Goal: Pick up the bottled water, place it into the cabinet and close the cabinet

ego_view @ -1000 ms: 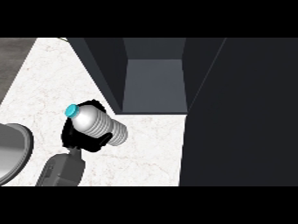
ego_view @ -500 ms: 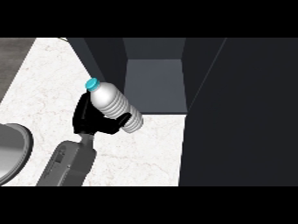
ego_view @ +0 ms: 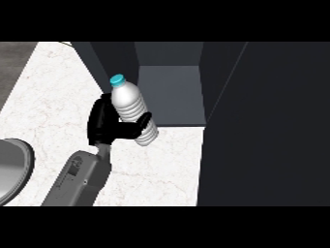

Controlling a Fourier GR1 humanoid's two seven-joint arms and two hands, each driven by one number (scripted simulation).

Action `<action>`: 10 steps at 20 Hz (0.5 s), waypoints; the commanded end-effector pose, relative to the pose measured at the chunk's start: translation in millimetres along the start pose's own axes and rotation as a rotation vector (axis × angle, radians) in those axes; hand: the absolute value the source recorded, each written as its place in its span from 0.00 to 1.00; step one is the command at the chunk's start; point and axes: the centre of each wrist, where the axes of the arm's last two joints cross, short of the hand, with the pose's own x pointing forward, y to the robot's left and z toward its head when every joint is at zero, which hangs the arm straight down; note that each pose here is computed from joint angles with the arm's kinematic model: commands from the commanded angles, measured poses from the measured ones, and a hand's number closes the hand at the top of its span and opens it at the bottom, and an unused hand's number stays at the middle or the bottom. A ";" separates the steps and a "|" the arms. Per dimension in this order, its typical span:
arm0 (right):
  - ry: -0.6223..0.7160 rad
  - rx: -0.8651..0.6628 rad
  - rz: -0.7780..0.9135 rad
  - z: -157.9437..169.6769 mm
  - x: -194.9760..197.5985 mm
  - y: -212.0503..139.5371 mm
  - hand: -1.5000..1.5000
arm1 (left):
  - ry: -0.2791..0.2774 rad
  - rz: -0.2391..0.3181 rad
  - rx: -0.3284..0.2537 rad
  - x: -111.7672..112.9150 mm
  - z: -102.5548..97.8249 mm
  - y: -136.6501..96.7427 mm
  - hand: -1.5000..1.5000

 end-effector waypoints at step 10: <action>-0.001 0.040 -0.010 -9.4 3.6 1.2 0.00 | -0.104 -0.207 0.047 56.3 -61.8 -50.0 1.00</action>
